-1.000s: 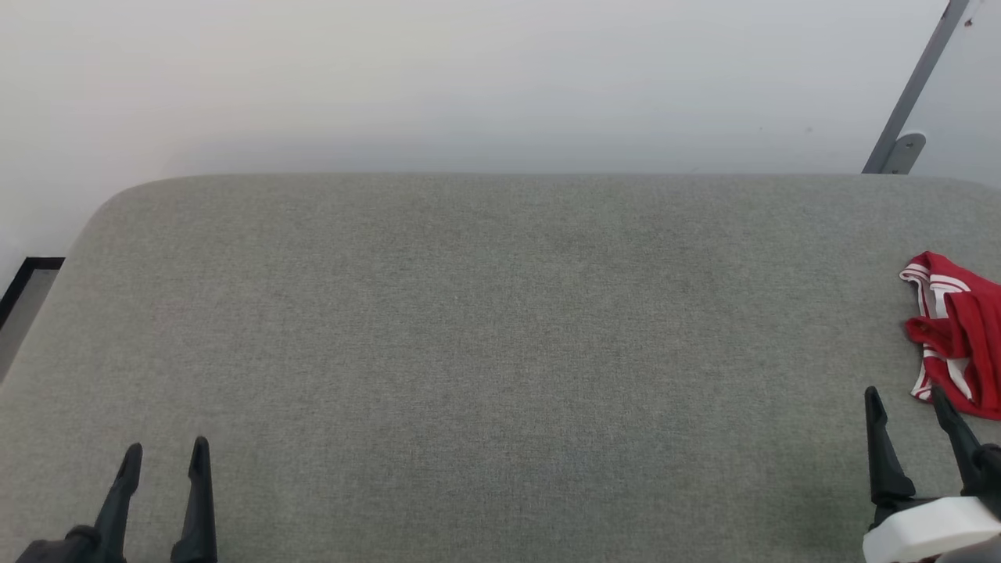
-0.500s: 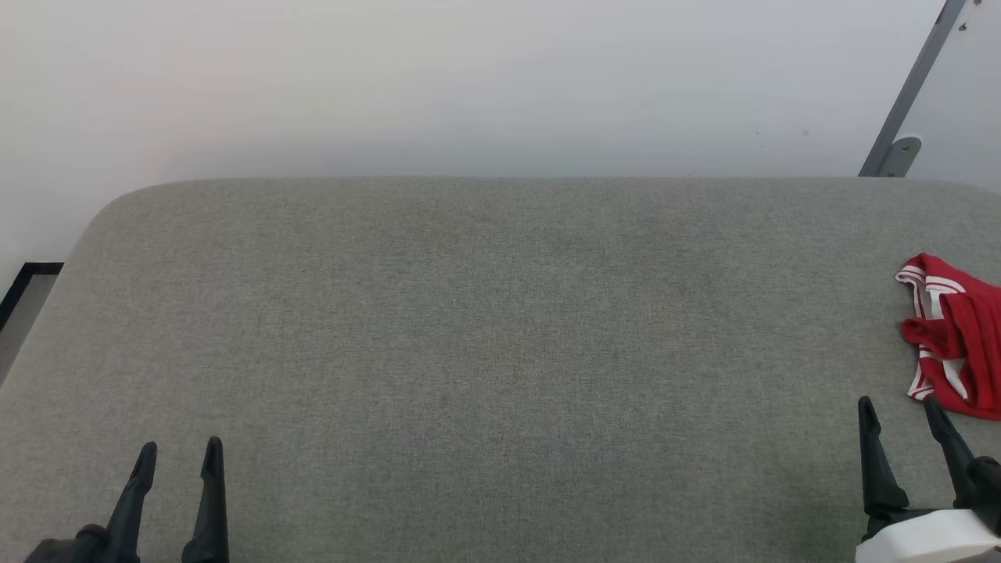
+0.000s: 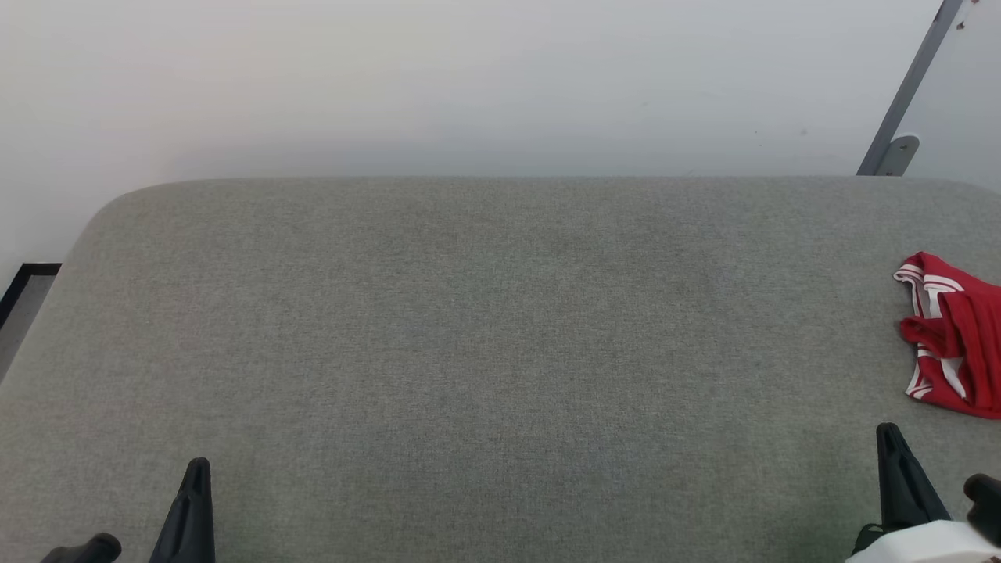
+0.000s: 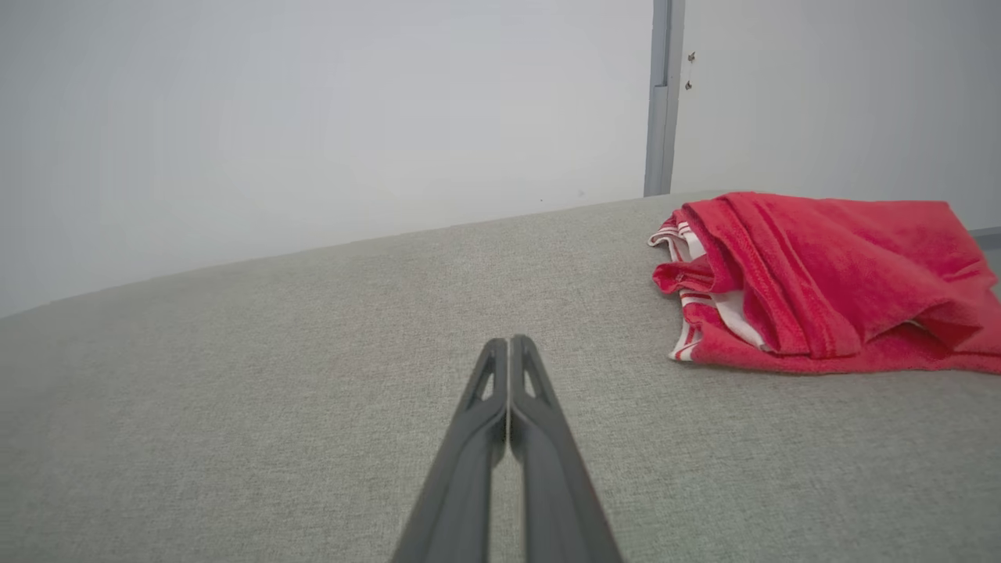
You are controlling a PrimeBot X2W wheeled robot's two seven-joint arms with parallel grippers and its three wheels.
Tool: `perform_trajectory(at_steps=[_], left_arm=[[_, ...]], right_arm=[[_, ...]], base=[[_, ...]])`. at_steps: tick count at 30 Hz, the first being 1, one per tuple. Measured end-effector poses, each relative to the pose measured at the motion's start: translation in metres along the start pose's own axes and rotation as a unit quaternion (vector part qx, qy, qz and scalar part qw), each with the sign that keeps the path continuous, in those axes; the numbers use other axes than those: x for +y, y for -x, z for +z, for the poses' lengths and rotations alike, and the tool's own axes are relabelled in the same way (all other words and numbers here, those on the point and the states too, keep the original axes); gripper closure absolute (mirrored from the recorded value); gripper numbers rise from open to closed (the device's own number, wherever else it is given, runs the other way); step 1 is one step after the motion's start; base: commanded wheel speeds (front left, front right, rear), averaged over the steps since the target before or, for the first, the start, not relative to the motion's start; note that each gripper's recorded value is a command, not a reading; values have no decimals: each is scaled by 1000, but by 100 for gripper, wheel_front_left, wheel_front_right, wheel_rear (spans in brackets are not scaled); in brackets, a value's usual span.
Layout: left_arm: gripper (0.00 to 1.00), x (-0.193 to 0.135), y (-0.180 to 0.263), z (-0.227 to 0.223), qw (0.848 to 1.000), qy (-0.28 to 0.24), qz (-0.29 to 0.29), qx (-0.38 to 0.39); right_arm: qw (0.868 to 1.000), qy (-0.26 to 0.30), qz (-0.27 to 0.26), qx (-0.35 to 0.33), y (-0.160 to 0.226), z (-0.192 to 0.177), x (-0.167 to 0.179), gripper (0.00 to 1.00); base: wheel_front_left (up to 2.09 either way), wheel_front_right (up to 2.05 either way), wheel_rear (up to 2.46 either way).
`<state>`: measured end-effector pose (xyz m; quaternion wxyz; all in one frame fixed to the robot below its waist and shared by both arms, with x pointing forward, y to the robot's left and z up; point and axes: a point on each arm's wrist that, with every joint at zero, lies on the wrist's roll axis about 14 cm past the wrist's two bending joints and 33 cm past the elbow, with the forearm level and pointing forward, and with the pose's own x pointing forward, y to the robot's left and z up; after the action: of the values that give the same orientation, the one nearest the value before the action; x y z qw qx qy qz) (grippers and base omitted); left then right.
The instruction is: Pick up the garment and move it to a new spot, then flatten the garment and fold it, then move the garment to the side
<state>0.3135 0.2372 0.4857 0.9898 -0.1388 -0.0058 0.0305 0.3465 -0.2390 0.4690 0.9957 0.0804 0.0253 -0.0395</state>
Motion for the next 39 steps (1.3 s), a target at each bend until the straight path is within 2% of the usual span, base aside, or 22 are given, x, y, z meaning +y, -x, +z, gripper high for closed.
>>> perform_trajectory(at_steps=[9, 19, 32, 39], left_arm=[[100, 0, -7, -3, 997, 82, 15, 6], [100, -1, -17, -2, 987, 158, 24, 7], [100, -5, -26, -3, 968, 248, 29, 12], [100, -8, -31, -4, 955, 295, 30, 15]], right_arm=[[996, -86, -12, 1, -3, 1, 1, 100], [985, -171, -17, 4, -8, 2, 5, 100], [963, -269, -19, 7, -13, 4, 10, 100], [947, -321, -16, 6, -17, 7, 14, 100]], base=[[0, 0, 0], [0, 0, 0], [0, 0, 0], [0, 0, 0]])
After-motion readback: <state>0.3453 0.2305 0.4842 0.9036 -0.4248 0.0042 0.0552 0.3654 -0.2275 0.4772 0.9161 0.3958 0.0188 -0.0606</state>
